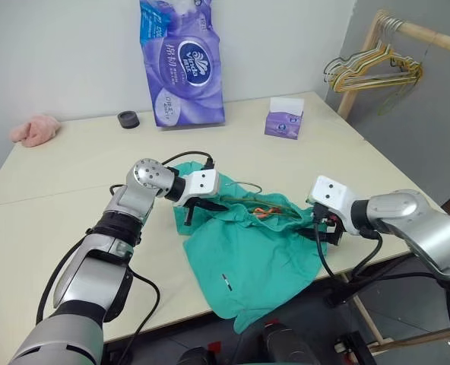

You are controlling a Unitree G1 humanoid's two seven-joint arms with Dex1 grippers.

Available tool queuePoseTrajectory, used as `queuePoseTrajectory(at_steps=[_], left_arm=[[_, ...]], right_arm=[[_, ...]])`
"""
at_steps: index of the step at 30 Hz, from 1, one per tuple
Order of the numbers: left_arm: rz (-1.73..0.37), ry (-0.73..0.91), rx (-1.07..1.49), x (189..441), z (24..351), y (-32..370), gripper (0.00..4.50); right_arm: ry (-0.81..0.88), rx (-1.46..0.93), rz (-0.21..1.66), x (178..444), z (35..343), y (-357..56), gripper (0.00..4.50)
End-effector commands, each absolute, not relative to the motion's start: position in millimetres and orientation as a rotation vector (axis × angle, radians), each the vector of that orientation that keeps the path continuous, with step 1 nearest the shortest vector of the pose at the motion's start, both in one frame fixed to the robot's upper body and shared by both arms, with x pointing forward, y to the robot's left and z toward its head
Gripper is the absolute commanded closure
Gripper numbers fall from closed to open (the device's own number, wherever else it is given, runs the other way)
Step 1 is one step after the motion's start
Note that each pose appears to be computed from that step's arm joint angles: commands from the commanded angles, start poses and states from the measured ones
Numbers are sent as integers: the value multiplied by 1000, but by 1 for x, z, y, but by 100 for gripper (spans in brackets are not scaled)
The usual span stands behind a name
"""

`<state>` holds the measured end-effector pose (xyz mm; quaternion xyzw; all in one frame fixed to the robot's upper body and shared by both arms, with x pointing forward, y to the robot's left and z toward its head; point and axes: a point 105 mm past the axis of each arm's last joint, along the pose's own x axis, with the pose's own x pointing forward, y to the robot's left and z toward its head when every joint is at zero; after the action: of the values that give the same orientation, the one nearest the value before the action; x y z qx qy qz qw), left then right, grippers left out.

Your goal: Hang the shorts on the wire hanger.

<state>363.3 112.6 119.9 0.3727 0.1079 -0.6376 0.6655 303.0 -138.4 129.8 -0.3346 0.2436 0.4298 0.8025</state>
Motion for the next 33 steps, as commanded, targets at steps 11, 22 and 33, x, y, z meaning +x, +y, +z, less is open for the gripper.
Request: queuePoseTrajectory(at_steps=[11,22,33], left_arm=[[-1443,176,812,360,134,112,450],[-1441,171,842,361,132,114,450],[-1345,120,580,376,159,119,200]], right_arm=[[505,-733,984,310,130,-129,275],[500,-644,1013,304,141,-121,448],[480,-608,990,304,147,-123,450]])
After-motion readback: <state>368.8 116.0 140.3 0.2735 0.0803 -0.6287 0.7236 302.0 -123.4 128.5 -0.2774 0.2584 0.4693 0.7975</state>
